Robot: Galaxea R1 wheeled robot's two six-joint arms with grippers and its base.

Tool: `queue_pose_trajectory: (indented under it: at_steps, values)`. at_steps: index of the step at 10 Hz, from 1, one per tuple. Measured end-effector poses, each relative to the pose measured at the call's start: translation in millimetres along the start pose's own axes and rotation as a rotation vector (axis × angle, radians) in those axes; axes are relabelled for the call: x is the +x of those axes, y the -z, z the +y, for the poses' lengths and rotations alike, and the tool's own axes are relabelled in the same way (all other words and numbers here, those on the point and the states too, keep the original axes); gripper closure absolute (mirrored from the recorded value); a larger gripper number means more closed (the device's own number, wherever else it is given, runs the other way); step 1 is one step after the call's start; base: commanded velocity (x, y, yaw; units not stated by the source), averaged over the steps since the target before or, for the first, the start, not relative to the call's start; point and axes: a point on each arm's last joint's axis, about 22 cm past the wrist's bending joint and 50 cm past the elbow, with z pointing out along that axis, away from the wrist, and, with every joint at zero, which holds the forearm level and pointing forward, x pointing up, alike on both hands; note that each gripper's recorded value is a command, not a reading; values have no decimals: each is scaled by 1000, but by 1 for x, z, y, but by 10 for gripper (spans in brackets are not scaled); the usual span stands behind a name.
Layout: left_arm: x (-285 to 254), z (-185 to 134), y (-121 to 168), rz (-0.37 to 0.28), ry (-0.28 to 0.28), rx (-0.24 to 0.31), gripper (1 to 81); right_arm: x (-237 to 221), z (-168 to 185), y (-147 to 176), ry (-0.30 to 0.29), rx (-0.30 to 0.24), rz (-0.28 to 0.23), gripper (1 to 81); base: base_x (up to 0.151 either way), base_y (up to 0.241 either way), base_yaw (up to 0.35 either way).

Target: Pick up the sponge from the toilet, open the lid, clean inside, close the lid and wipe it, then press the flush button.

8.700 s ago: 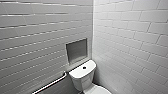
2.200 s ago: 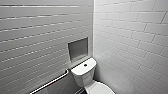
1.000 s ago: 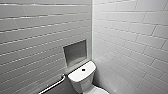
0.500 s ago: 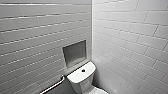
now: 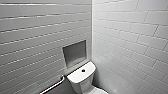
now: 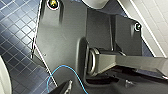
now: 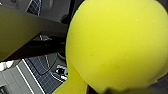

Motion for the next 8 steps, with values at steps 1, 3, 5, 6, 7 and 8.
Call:
queue_pose_trajectory:
  at_steps: [1,3,5,6,7,8]
  values:
    - [14,3,10,16,-7,-36,10,-1,-1,0,1,4,-1,811,0,0,0]
    - [55,1,38,61,-31,-90,10,0,-3,0,2,7,-1,811,0,0,0]
    - [102,-10,76,107,-53,-120,10,-1,-3,0,2,7,-1,811,0,0,0]
    - [127,-15,98,126,-64,-132,10,-1,-3,0,1,7,-1,811,0,0,0]
    - [159,-16,119,154,-78,-142,10,-1,-3,0,0,7,-1,811,0,0,0]
    - [197,-11,138,189,-91,-155,10,-1,-3,0,0,8,-2,811,0,0,0]
